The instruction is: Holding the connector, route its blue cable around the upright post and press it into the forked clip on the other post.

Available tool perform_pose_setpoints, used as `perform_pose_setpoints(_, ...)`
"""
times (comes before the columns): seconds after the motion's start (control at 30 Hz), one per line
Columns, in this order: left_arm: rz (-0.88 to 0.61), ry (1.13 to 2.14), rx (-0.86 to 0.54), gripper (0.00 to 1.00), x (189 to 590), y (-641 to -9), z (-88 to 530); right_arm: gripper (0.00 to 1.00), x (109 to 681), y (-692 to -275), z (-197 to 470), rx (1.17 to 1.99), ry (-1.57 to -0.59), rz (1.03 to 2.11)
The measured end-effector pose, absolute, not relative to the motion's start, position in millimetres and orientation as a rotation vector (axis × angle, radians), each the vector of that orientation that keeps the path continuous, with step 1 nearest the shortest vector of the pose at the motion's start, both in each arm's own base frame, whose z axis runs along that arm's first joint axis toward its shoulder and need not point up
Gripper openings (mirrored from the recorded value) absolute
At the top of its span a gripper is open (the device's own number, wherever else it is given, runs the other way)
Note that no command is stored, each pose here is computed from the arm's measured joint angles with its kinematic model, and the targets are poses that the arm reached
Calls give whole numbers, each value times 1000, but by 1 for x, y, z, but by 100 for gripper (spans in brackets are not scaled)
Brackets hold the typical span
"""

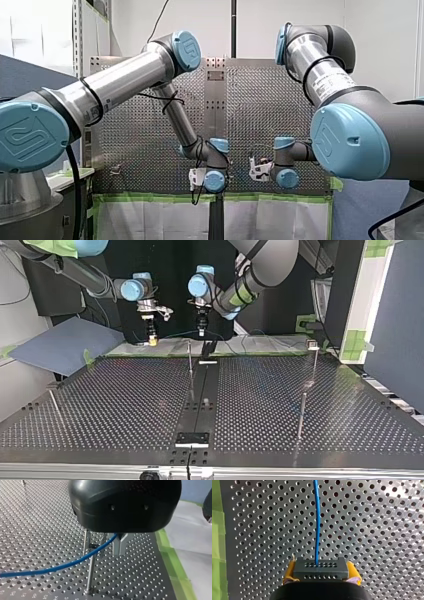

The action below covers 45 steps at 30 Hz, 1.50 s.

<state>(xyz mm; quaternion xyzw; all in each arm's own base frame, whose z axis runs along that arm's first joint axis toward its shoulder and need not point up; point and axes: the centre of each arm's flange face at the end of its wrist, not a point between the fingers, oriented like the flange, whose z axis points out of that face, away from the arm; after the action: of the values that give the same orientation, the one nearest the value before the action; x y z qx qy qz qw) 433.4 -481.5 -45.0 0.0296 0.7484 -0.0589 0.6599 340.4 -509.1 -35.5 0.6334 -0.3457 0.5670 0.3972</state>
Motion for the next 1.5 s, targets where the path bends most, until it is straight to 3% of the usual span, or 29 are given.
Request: perform_pose_setpoints(1.5, -148, 1685, 54, 0, 480, -484, -26, 0, 333, -538, -25, 1589, -864, 1403)
